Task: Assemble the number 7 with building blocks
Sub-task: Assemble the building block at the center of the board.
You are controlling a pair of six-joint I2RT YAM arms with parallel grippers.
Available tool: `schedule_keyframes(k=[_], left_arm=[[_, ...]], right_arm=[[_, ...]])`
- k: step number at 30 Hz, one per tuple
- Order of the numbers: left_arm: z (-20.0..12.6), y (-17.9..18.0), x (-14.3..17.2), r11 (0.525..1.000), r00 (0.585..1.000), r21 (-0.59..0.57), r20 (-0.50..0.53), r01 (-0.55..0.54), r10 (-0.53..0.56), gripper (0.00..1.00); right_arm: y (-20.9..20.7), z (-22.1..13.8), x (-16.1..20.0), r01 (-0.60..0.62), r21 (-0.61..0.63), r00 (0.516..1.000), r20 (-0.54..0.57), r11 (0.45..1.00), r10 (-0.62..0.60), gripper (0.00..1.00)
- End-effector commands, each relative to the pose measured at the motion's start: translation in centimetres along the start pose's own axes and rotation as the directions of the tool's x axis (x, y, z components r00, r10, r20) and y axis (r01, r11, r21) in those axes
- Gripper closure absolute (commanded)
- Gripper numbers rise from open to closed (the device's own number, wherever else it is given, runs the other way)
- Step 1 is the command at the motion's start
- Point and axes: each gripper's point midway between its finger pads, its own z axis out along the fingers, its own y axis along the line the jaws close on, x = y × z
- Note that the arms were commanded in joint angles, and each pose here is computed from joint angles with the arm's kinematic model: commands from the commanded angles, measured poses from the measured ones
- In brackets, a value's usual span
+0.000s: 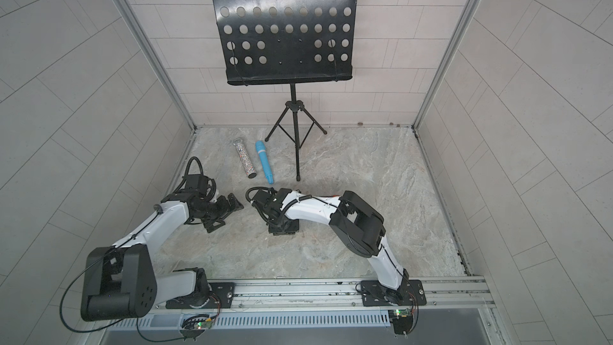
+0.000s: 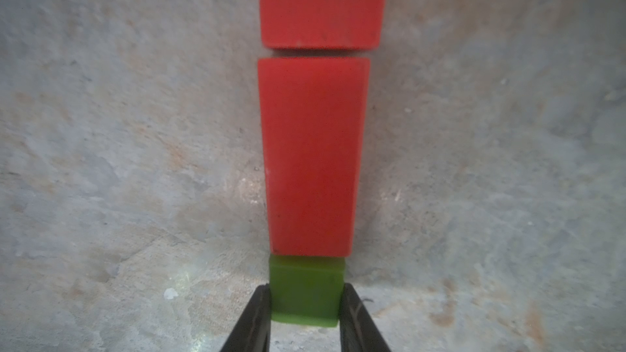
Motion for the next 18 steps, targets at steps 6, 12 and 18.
schedule_keyframes(k=[6, 12, 18], left_arm=[[0.21, 0.27, 0.21, 1.0, 1.0, -0.011, -0.002, -0.002, 0.002, 0.0], [0.24, 0.31, 0.2, 1.0, 1.0, -0.012, -0.002, -0.001, 0.001, 0.0], [0.19, 0.26, 0.18, 1.0, 1.0, -0.01, -0.001, -0.002, 0.002, 0.0]], right_arm=[[-1.88, 1.69, -0.97, -0.023, 0.086, 0.999, 0.026, 0.996, 0.021, 0.65], [-1.94, 1.68, -1.07, -0.022, 0.089, 0.999, 0.028, 0.996, 0.019, 0.65], [-2.04, 1.72, -1.04, -0.023, 0.091, 0.999, 0.026, 0.996, 0.021, 0.65]])
